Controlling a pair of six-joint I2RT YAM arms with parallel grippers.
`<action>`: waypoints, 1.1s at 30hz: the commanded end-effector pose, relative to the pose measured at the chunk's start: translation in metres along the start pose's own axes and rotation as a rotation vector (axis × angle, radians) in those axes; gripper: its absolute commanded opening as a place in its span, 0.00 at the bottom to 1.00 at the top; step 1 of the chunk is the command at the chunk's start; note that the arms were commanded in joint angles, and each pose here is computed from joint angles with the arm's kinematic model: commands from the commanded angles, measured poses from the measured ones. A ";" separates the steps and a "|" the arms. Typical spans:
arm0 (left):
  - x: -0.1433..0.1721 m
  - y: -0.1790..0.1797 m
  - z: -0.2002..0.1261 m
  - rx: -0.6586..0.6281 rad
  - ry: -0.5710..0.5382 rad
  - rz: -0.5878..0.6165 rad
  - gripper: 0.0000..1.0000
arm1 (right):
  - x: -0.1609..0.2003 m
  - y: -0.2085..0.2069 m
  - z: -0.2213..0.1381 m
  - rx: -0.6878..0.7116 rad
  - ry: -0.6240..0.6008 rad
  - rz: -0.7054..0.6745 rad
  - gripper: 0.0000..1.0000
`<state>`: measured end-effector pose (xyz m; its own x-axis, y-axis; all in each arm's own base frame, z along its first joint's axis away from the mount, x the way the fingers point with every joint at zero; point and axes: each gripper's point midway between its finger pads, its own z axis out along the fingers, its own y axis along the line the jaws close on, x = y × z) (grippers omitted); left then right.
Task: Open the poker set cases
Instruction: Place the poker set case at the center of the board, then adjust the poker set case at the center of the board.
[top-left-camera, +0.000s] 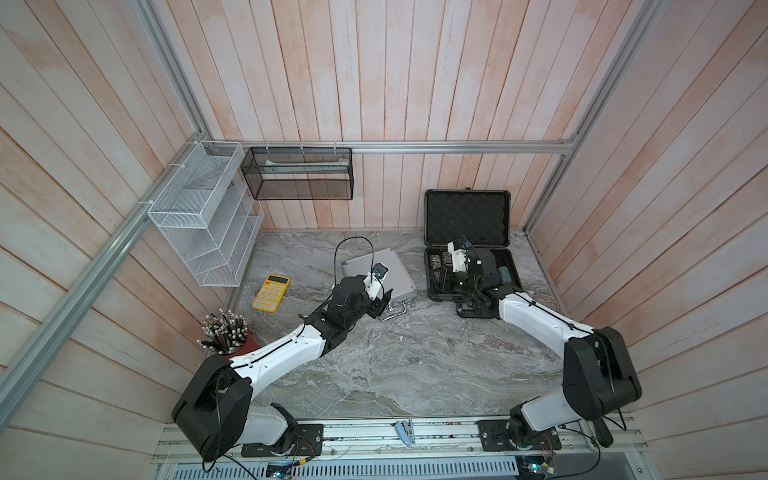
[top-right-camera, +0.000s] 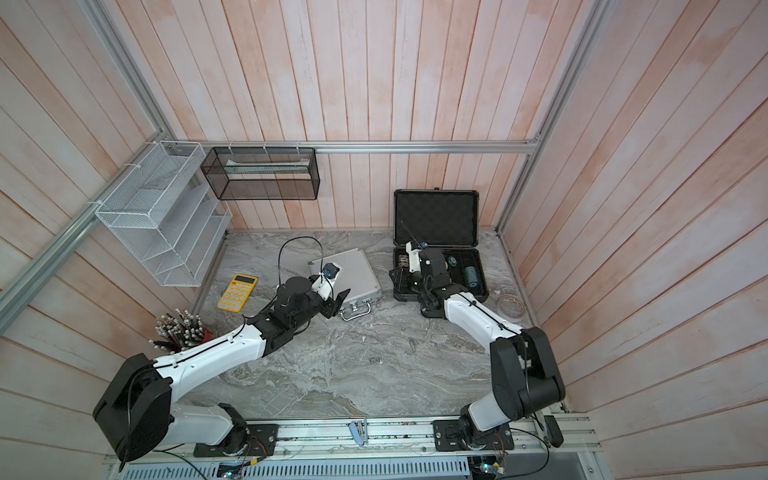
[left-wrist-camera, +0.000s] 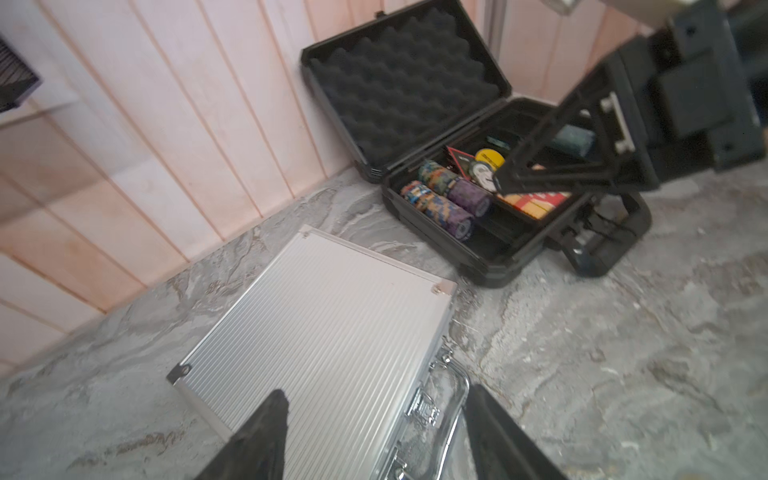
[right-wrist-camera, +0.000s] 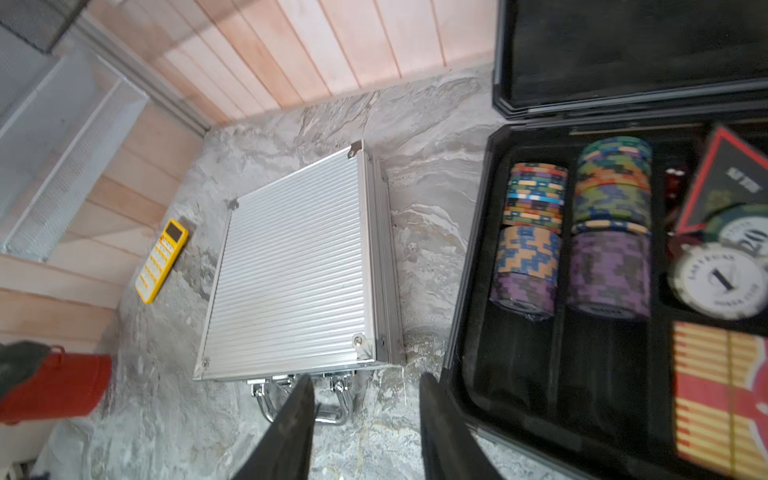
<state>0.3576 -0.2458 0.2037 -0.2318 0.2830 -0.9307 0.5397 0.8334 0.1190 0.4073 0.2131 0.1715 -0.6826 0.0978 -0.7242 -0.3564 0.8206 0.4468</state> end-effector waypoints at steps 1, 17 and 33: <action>0.011 0.040 -0.004 -0.165 -0.015 -0.300 0.70 | 0.013 0.009 0.014 -0.050 0.128 -0.119 0.45; 0.080 0.100 0.023 -0.225 0.105 -0.834 0.70 | 0.036 0.021 0.096 -0.107 0.256 -0.117 0.46; 0.110 0.112 0.083 -0.160 0.187 -0.831 0.69 | 0.058 0.009 0.103 -0.040 0.267 -0.072 0.46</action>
<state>0.4455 -0.1501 0.0768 -0.6461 -0.3995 -0.6503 -0.0437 0.8701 -0.4910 0.4352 0.2792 0.0908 -0.7832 -0.1182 -0.6104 -0.4432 0.7947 0.4147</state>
